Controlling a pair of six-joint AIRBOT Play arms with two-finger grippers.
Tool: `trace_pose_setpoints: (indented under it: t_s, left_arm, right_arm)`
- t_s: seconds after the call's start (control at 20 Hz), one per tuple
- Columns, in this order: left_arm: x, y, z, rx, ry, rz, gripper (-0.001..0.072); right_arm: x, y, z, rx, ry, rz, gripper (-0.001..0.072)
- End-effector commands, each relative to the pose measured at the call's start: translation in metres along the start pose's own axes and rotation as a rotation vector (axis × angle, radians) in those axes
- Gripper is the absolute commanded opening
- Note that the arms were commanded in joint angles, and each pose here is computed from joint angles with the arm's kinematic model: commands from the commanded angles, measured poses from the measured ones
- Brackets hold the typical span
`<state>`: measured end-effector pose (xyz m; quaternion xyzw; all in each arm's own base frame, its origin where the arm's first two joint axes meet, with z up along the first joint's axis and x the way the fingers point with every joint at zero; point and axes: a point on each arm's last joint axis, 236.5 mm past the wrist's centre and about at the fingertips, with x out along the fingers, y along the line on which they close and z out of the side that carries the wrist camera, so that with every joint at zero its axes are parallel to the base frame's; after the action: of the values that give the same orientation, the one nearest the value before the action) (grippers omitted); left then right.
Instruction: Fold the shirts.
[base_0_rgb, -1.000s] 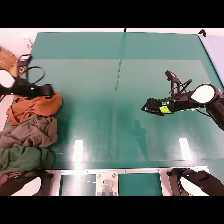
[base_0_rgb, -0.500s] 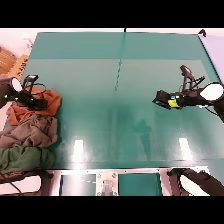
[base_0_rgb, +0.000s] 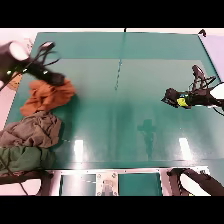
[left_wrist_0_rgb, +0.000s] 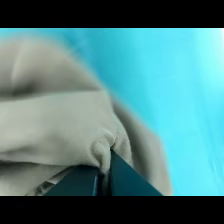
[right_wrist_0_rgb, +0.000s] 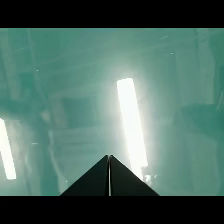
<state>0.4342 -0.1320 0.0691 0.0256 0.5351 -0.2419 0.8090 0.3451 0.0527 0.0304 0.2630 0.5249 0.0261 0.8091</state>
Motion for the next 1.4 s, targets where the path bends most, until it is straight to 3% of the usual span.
trace_pose_setpoints:
  t_s: [0.0, 0.2, 0.25, 0.3, 0.35, 0.45, 0.55, 0.75, 0.95, 1.15, 1.35]
  left_arm:
    - [0.000, -0.136, 0.025, 0.191, -0.050, -0.183, 0.0017]
    - [0.047, -0.224, 0.000, 0.276, 0.033, -0.294, 0.0031]
    - [0.055, -0.237, -0.004, 0.284, 0.041, -0.317, 0.0354]
    - [0.059, -0.241, -0.004, 0.268, 0.041, -0.321, 0.0684]
    - [0.057, -0.237, -0.001, 0.249, 0.039, -0.313, 0.0712]
    - [0.043, -0.191, 0.009, 0.247, 0.048, -0.208, 0.0711]
    - [0.025, -0.125, 0.012, 0.160, 0.096, -0.090, 0.0712]
    - [0.020, -0.016, -0.020, -0.107, 0.197, -0.011, 0.0713]
    - [0.051, 0.050, -0.057, -0.278, 0.203, 0.036, 0.0713]
    - [0.083, 0.082, -0.025, -0.291, 0.007, 0.083, 0.0712]
    - [0.121, 0.067, -0.009, -0.286, -0.057, -0.050, 0.0712]
  right_arm:
    - [-0.001, -0.002, 0.001, 0.000, 0.000, -0.003, 0.0016]
    - [-0.002, -0.006, 0.001, 0.012, 0.001, -0.007, 0.0016]
    - [-0.003, -0.008, 0.001, 0.019, 0.004, -0.009, 0.0024]
    - [-0.004, -0.012, 0.000, 0.030, 0.011, -0.014, 0.0136]
    - [-0.005, -0.016, -0.001, 0.041, 0.023, -0.019, 0.0273]
    - [-0.008, -0.023, -0.005, 0.062, 0.043, -0.028, 0.0315]
    - [-0.003, -0.023, -0.014, 0.058, 0.069, -0.029, 0.0491]
    - [0.032, -0.003, -0.048, -0.003, 0.127, -0.001, 0.0501]
    - [0.083, 0.032, -0.079, -0.051, 0.225, 0.064, 0.0501]
    - [0.130, 0.039, -0.118, -0.016, 0.365, 0.078, 0.0505]
    - [0.149, 0.052, -0.140, 0.008, 0.438, 0.137, 0.0505]
